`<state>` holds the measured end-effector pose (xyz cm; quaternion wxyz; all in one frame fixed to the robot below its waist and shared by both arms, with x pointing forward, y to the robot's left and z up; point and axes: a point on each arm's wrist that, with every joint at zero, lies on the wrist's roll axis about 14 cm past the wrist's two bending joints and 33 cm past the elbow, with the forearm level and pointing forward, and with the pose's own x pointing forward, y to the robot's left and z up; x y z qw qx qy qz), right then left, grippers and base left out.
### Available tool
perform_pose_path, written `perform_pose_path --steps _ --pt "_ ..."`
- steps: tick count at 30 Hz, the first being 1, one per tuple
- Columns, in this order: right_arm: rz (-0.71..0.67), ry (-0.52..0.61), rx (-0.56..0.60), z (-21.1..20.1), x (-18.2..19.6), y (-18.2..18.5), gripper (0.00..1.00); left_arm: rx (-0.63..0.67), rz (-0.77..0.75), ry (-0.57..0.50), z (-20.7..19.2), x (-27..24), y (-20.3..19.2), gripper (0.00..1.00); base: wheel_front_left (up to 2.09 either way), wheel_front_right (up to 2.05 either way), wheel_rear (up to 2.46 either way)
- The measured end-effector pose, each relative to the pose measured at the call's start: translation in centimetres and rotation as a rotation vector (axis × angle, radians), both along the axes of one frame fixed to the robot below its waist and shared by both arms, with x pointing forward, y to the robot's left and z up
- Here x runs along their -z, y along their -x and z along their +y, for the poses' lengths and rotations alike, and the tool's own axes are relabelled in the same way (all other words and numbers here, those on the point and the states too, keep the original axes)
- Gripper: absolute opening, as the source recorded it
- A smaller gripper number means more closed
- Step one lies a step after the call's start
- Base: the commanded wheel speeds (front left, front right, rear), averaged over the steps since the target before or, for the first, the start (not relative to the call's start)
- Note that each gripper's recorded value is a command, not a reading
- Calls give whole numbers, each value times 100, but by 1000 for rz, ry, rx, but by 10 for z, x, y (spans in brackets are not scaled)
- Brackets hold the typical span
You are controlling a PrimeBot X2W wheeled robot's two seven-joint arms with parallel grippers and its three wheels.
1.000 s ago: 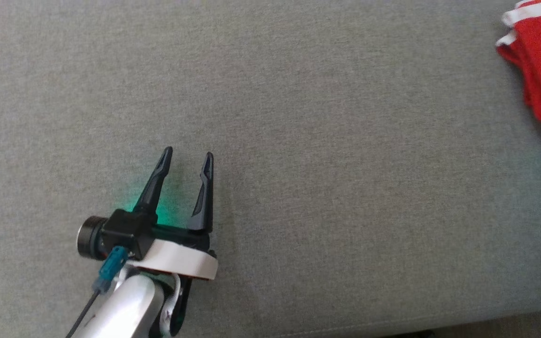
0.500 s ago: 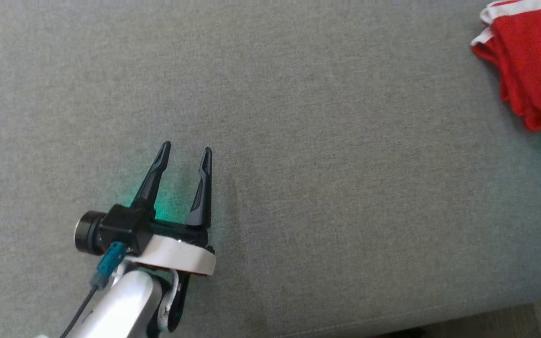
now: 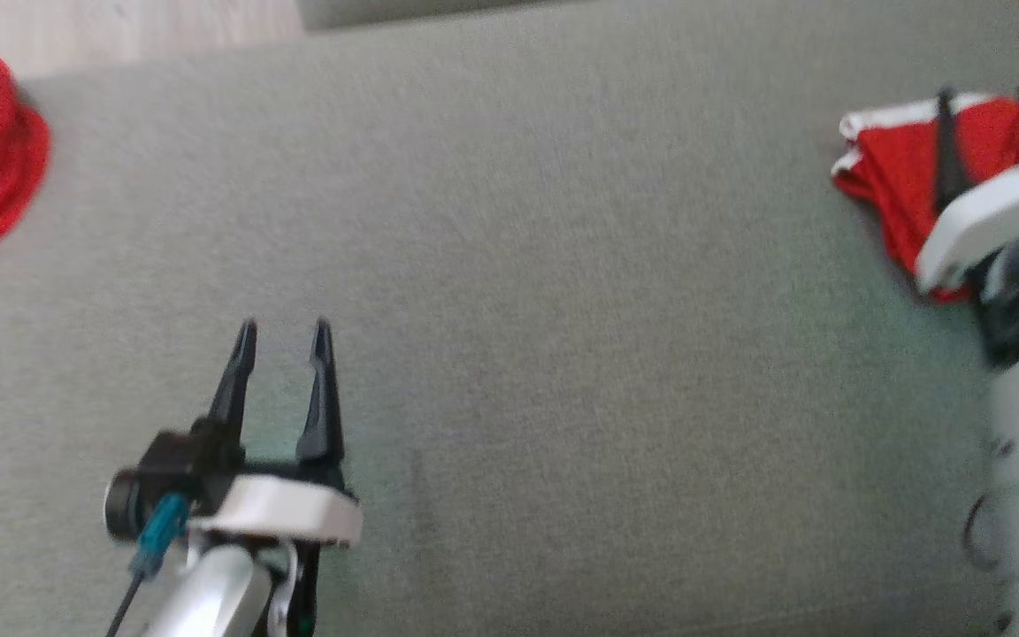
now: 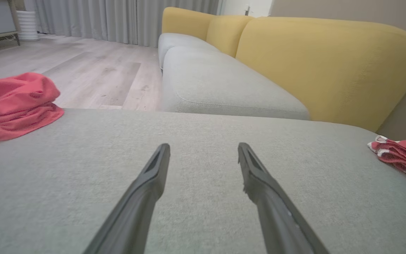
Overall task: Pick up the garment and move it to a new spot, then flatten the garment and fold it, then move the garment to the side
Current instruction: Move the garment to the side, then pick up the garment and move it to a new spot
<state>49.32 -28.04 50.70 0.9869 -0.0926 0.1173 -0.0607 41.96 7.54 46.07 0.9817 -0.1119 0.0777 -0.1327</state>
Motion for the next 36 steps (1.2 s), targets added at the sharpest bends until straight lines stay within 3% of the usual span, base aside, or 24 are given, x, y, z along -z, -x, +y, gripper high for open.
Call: perform_pose_path --steps 6,19,36 --pt "-86 -94 -90 59 -3 38 100 -125 28 -13 38 3 37 100 0 0 0" --pt "-90 -229 -207 112 31 115 100 -234 68 -2 69 14 86 100 0 0 0" --pt "-50 -320 -298 151 49 149 100 -251 90 0 74 21 101 100 0 0 0"
